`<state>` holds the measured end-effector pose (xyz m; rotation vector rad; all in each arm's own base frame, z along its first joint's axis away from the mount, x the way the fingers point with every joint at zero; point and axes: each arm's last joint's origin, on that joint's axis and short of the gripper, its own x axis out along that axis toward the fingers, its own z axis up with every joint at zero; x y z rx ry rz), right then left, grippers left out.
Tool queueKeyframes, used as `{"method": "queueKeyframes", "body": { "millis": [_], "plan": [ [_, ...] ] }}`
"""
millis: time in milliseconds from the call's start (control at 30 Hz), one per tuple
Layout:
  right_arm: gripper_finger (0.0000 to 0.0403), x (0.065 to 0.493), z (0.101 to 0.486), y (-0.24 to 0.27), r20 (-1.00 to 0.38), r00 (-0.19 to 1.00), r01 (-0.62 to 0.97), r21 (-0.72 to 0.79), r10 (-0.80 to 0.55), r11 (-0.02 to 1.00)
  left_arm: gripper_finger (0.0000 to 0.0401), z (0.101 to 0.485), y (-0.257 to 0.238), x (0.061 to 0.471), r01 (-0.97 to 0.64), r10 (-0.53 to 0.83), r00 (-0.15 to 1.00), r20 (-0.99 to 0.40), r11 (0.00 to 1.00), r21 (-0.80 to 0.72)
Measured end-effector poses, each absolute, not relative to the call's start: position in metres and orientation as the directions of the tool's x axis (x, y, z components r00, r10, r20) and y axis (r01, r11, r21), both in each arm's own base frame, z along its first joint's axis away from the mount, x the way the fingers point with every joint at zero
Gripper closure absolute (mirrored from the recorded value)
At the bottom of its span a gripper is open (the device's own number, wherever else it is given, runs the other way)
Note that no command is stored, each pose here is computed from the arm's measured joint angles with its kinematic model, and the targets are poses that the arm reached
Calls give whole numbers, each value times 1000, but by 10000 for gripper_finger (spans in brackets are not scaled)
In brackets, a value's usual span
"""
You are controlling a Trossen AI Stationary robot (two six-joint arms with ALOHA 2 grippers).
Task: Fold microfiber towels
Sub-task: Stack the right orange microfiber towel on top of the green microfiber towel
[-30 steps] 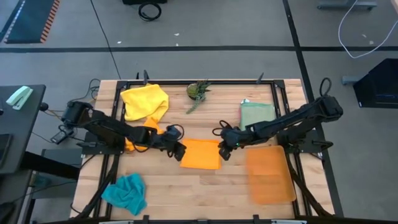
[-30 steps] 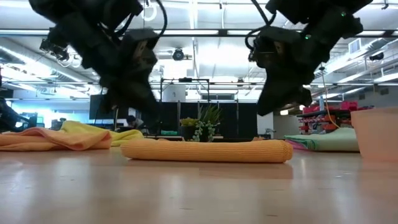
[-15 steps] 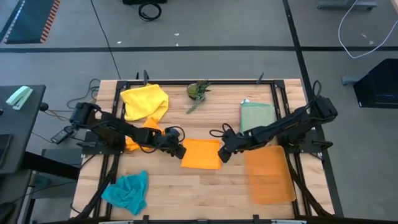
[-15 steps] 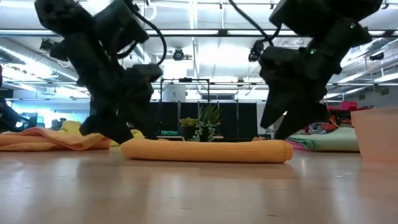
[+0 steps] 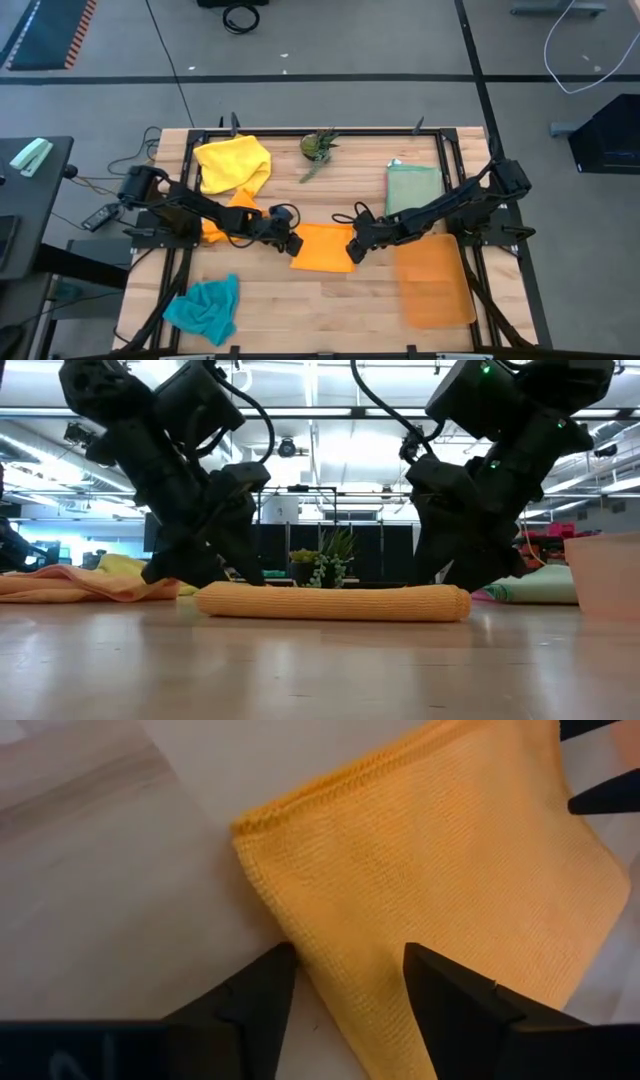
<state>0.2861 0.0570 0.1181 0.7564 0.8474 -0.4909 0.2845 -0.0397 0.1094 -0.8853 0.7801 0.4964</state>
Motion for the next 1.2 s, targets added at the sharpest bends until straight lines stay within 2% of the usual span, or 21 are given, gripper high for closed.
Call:
{"method": "queueKeyframes", "body": {
  "millis": [133,300,467,633,700,900,1033,1200],
  "plan": [
    [148,288,118,56,-795,595,656,394,-120,644,222,104,-40,287,-673,77,629,-774,553,-492],
    [196,293,107,57,-783,604,661,388,-149,642,257,100,-40,289,-669,93,635,-767,563,-485],
    [266,296,103,56,-770,614,655,373,-175,657,309,97,-41,289,-672,107,631,-768,570,-473],
    [359,294,109,56,-762,622,619,335,-183,710,382,95,-43,289,-666,146,636,-757,598,-445],
    [387,293,114,56,-754,632,601,329,-181,728,388,98,-43,291,-638,154,670,-727,621,-456],
    [391,285,146,54,-711,678,561,338,-186,755,391,127,-43,312,-494,143,822,-551,662,-564],
    [394,266,174,49,-706,672,572,301,-225,763,391,143,-42,327,-456,154,847,-509,703,-546],
    [395,233,209,39,-696,658,604,261,-287,753,391,184,-35,357,-379,195,906,-375,767,-517]
  ]
}}
